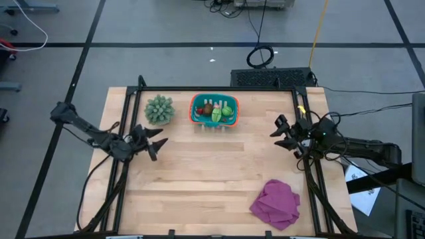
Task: Pick and placing Produce into tupperware
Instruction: Return to Home Position
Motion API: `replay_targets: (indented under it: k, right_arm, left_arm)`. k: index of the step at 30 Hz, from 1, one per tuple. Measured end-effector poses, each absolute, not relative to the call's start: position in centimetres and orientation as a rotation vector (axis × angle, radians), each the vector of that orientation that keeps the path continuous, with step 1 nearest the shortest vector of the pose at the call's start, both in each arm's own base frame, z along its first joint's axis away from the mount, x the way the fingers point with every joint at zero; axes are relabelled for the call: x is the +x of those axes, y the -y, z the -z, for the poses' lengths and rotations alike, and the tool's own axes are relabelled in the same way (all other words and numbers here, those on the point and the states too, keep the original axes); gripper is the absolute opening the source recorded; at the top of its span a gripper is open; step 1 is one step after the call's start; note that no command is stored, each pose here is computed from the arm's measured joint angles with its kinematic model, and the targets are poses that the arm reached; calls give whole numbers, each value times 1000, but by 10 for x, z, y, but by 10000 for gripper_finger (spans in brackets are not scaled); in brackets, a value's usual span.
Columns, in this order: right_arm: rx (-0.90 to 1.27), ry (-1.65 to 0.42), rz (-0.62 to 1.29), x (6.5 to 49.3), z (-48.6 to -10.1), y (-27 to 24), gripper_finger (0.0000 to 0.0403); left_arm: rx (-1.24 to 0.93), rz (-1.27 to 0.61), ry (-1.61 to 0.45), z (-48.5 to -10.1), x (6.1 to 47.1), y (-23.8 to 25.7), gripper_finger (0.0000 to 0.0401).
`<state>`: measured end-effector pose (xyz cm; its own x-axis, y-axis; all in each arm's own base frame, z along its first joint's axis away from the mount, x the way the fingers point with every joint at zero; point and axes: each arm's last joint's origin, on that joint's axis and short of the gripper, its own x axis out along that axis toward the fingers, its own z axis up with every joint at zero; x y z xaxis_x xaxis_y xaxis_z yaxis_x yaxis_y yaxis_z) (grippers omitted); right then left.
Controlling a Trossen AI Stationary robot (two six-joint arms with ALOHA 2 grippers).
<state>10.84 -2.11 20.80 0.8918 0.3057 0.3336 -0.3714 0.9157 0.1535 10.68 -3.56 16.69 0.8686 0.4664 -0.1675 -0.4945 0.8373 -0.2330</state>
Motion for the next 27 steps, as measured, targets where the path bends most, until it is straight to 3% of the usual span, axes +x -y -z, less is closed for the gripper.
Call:
replay_targets:
  k: [7, 17, 27]
  right_arm:
    - [197, 309, -347, 109, -207, 21, 150]
    - [200, 241, -272, 109, -200, 31, 150]
    - [197, 174, -289, 104, -196, 41, 150]
  left_arm:
    - [-256, -521, -70, -152, 112, 23, 274]
    - [-206, -532, -177, -146, 118, -8, 273]
    - [-217, -396, -209, -153, 118, -34, 274]
